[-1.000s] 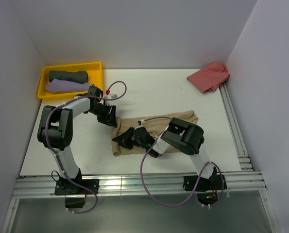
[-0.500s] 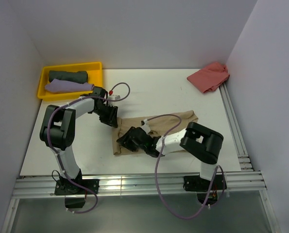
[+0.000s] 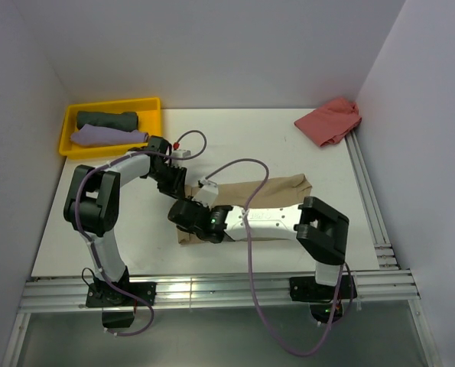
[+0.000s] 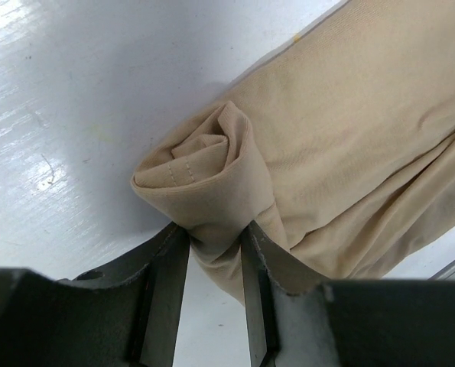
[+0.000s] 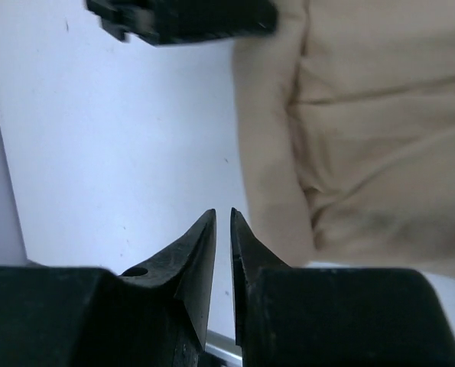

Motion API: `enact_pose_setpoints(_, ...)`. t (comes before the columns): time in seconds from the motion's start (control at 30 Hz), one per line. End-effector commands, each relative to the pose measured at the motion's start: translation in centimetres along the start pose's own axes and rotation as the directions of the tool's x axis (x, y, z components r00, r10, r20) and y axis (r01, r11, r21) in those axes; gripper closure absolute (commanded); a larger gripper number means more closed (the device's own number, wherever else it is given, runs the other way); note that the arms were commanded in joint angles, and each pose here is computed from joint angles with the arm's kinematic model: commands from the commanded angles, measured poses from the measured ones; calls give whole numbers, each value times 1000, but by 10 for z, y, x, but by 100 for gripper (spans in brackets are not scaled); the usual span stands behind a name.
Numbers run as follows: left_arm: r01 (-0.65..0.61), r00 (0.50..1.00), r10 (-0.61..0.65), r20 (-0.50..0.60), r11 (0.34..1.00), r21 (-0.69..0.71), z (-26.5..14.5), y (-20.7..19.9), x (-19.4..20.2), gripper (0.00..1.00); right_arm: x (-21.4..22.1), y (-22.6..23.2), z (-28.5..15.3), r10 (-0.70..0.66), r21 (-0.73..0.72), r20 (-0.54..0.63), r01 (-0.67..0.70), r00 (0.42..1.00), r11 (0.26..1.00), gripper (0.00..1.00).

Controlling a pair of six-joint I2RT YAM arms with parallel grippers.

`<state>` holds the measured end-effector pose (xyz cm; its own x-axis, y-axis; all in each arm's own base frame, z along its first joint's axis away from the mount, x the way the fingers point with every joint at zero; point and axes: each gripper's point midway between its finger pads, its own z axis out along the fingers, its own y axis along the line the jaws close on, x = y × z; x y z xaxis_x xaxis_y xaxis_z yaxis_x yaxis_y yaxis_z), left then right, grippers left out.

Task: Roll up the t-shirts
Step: Roll the tshirt

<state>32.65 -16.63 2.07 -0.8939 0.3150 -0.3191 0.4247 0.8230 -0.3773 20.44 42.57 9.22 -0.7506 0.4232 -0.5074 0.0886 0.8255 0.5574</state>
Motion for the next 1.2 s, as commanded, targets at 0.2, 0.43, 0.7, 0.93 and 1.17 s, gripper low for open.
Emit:
enact_pose_setpoints(0.2, -33, 999, 31, -45, 998, -60, 15, 13, 7, 60, -2, -7, 24, -209, 145, 16, 205, 978, 968, 80)
enact_pose_setpoints(0.43, -45, 998, 43, -34, 997, -56, 10, 10, 3, 59, 19, -13, 41, -242, 137, -62, 248, 968, 959, 79)
enact_pose_setpoints(0.7, -70, 998, 70, -3, 996, -62, -3, 6, -5, 53, 36, -36, 43, -260, 188, -122, 279, 958, 942, 65)
enact_pose_setpoints(0.93, -98, 995, 100, 30, 994, -51, -15, -1, -13, 48, 38, -39, 35, -281, 196, -129, 302, 951, 933, 54)
enact_pose_setpoints(1.17, -110, 993, 112, 37, 993, -37, -16, -4, -13, 48, 45, -51, 33, -329, 243, -171, 364, 929, 899, 50)
